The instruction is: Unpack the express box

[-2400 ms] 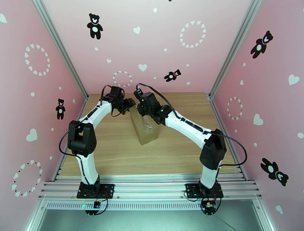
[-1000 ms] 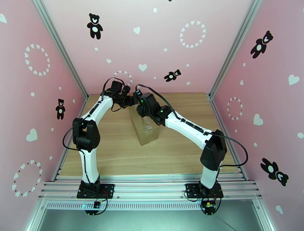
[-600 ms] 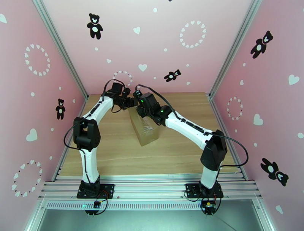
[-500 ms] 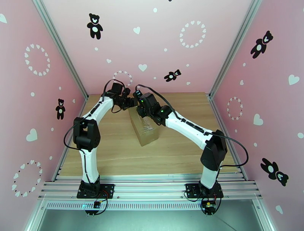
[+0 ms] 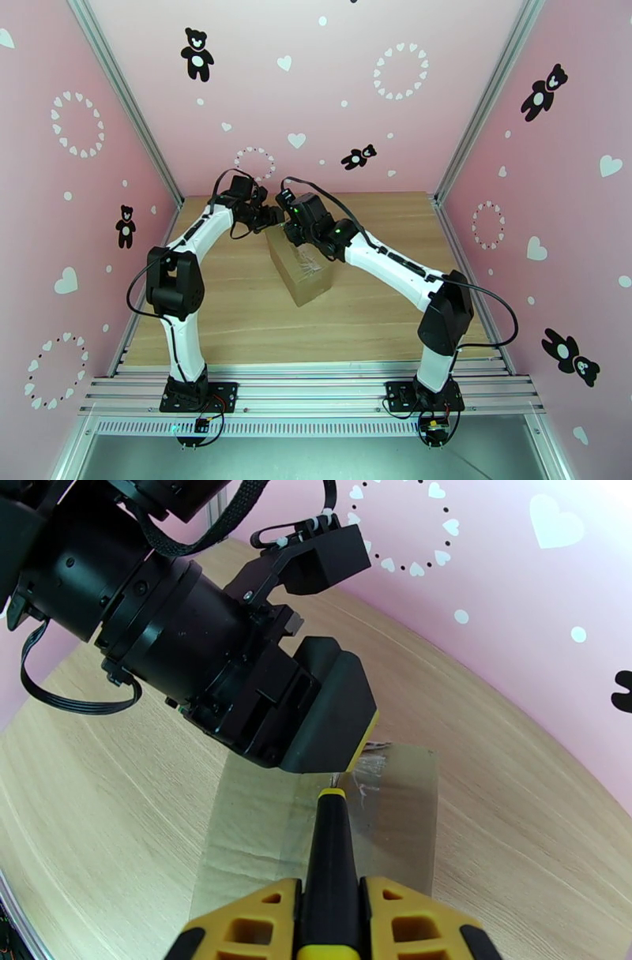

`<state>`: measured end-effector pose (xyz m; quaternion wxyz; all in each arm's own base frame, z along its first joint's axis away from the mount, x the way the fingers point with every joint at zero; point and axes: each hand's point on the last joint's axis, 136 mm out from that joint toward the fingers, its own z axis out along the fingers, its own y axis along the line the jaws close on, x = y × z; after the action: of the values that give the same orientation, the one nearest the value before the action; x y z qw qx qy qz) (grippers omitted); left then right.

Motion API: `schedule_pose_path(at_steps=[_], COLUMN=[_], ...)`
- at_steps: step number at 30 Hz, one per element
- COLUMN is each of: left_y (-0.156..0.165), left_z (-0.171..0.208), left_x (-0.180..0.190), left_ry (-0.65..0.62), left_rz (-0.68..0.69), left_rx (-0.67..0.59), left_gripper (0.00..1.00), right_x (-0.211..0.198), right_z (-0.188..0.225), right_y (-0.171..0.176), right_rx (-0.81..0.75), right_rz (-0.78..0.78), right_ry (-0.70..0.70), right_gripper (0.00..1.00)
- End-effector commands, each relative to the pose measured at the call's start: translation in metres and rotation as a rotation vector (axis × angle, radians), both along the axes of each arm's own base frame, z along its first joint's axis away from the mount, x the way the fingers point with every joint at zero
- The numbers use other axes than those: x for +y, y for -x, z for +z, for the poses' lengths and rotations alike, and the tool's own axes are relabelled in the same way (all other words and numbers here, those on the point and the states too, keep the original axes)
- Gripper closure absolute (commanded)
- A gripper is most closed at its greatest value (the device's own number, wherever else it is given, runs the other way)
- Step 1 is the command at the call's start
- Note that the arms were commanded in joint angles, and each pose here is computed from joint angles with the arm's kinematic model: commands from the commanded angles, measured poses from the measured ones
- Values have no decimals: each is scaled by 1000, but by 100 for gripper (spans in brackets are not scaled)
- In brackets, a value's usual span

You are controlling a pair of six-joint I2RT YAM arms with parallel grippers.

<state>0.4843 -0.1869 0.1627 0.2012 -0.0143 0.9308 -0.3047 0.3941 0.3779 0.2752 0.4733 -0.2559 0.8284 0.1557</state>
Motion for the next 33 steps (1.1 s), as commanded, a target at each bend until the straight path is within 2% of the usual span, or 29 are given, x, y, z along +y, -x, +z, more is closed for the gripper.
schedule_pose_path(at_steps=[1,13,21,33], left_y=[23,16,10,7], left_z=[-44,-46,-35,22], left_x=[20,26,29,18], left_ry=[-116,-135,-138,-66], left_rz=[63,115,134,82], left_rx=[153,135,68,-71], left_gripper=[37,38,38,33], right_x=[-2,-11,-16,-13], right_z=[-32,-26,-28,-30], right_y=[26,31,34,32], right_rx=[115,99,102,107], right_rz=[58,48,43,33], right_ry=[69,81,81,63], right_gripper=[100,100,100,100])
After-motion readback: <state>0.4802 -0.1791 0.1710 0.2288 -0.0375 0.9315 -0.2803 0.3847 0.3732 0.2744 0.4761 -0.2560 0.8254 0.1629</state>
